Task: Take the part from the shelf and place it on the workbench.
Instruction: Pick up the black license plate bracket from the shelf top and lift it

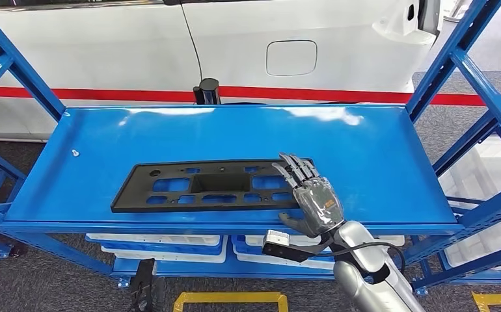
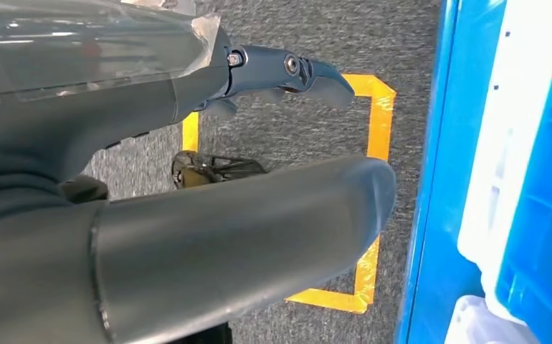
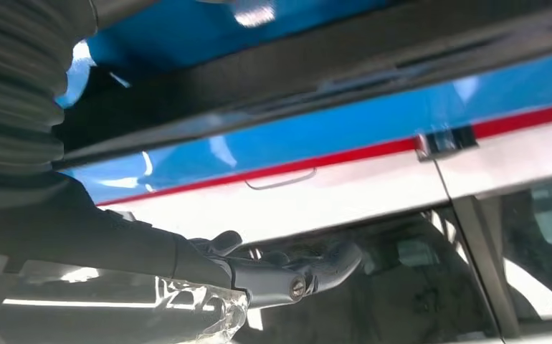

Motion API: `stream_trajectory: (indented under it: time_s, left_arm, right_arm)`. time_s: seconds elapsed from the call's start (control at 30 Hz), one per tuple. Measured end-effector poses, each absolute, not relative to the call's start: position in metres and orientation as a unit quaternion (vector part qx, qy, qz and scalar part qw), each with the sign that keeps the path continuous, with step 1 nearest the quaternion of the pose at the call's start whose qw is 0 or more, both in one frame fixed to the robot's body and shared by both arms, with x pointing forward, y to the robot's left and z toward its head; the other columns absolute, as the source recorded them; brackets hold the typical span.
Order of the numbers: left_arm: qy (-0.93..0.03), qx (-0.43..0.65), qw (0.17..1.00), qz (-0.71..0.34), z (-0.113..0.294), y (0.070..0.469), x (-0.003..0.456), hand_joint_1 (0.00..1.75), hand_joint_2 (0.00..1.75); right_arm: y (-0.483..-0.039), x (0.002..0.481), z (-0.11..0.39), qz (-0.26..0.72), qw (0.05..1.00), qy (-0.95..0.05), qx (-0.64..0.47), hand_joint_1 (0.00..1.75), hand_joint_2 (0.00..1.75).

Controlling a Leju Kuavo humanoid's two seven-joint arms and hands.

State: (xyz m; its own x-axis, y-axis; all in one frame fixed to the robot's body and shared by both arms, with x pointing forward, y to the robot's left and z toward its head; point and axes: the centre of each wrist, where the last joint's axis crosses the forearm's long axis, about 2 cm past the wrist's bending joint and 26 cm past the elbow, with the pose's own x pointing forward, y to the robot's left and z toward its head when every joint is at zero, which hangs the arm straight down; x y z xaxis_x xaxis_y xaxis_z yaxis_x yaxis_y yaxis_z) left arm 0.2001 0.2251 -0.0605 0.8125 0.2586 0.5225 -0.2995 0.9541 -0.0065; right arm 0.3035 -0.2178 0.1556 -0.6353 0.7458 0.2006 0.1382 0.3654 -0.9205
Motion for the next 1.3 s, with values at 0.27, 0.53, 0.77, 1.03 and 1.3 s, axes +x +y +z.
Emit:
stream_trajectory:
  time_s: [0.27, 0.53, 0.77, 1.03, 1.3]
  left_arm:
    - [-0.268, 0.042, 0.950, 0.156, -0.060, 0.227, 0.201, 0.00, 0.00]
    - [-0.272, 0.048, 0.947, 0.161, -0.060, 0.226, 0.201, 0.00, 0.00]
    - [-0.272, 0.049, 0.947, 0.161, -0.060, 0.226, 0.202, 0.00, 0.00]
    - [-0.269, 0.051, 0.947, 0.167, -0.060, 0.226, 0.202, 0.00, 0.00]
    - [-0.267, 0.050, 0.947, 0.172, -0.059, 0.223, 0.202, 0.00, 0.00]
  right_arm:
    - [-0.214, 0.302, 0.149, 0.511, 0.329, -0.737, -0.296, 0.00, 1.75]
    - [-0.210, 0.310, 0.148, 0.530, 0.316, -0.721, -0.315, 0.00, 1.75]
    - [-0.207, 0.313, 0.146, 0.535, 0.314, -0.718, -0.316, 0.10, 1.75]
    - [-0.205, 0.319, 0.142, 0.541, 0.317, -0.711, -0.319, 0.71, 1.75]
    - [-0.206, 0.323, 0.137, 0.546, 0.318, -0.704, -0.324, 1.59, 1.75]
